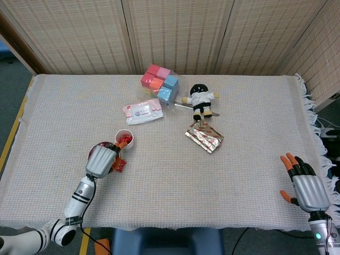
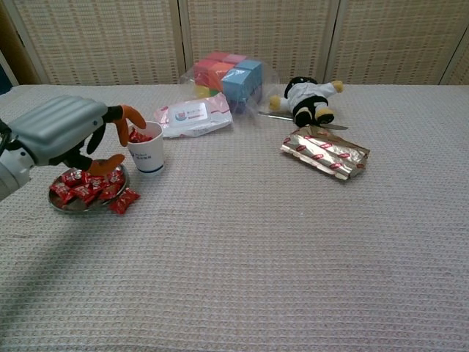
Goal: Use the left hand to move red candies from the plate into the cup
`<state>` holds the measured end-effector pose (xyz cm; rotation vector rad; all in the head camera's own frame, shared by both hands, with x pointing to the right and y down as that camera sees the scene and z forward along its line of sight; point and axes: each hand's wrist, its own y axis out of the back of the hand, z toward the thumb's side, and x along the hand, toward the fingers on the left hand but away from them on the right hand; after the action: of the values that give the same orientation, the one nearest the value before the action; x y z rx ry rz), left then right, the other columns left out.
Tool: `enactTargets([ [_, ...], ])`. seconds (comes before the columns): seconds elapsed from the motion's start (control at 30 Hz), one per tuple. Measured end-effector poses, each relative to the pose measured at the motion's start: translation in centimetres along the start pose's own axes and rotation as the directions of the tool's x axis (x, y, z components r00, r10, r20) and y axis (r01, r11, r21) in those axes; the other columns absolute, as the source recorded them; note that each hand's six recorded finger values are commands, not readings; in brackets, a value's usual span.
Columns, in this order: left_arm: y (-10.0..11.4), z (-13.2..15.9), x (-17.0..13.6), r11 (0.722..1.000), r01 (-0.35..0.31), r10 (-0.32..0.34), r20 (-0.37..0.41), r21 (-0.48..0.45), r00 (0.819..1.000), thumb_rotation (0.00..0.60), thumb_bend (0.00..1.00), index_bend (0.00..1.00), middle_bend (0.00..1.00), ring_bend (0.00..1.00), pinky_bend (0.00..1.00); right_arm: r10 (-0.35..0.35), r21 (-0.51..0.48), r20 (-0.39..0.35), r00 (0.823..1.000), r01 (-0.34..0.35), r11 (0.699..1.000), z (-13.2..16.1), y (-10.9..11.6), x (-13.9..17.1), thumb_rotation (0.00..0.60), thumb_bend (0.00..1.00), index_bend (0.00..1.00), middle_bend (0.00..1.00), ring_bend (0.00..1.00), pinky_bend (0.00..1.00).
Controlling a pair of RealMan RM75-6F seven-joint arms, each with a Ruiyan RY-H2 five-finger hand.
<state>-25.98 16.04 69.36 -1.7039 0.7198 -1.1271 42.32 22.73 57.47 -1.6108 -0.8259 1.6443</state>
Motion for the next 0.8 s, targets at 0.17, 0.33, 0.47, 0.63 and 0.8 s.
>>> enactTargets([
  [0.17,-1.4,0.2,-4.3,0.999,0.024,-0.025,0.045,0.023,0.999,0.600,0.42,0.22,0.29,0.69,1.00,-0.003,-0.002,-0.011,1.000,0.003,1.000,0.2,0.1,0.2,0.600,0.14,0.00,0.00,0.00,0.15],
  [0.33,-2.2,0.7,-5.3,0.998,0.032,-0.035,0.072,0.046,0.997,0.600,0.42,0.22,0.29,0.70,1.00,0.005,-0.001,-0.023,1.000,-0.005,1.000,0.4,-0.1,0.3,0.600,0.14,0.00,0.00,0.00,0.16],
  [0.47,-3.4,1.3,-4.4,0.994,0.051,-0.060,0.083,0.096,0.995,0.600,0.42,0.19,0.27,0.72,1.00,0.014,0.000,-0.034,0.999,-0.014,1.000,0.7,-0.2,0.4,0.600,0.14,0.00,0.00,0.00,0.17],
  [0.63,-4.5,1.6,-2.9,0.976,0.046,-0.064,0.076,0.215,0.995,0.600,0.42,0.18,0.24,0.71,1.00,0.000,-0.006,-0.020,1.000,0.000,1.000,0.3,0.3,0.8,0.600,0.14,0.00,0.00,0.00,0.19],
  [0.8,-5.6,2.0,-1.5,0.946,0.051,-0.079,0.074,0.320,0.994,0.600,0.42,0.18,0.25,0.71,1.00,-0.006,-0.016,-0.012,1.000,0.006,1.000,0.0,0.6,1.0,0.600,0.14,0.00,0.00,0.00,0.19],
])
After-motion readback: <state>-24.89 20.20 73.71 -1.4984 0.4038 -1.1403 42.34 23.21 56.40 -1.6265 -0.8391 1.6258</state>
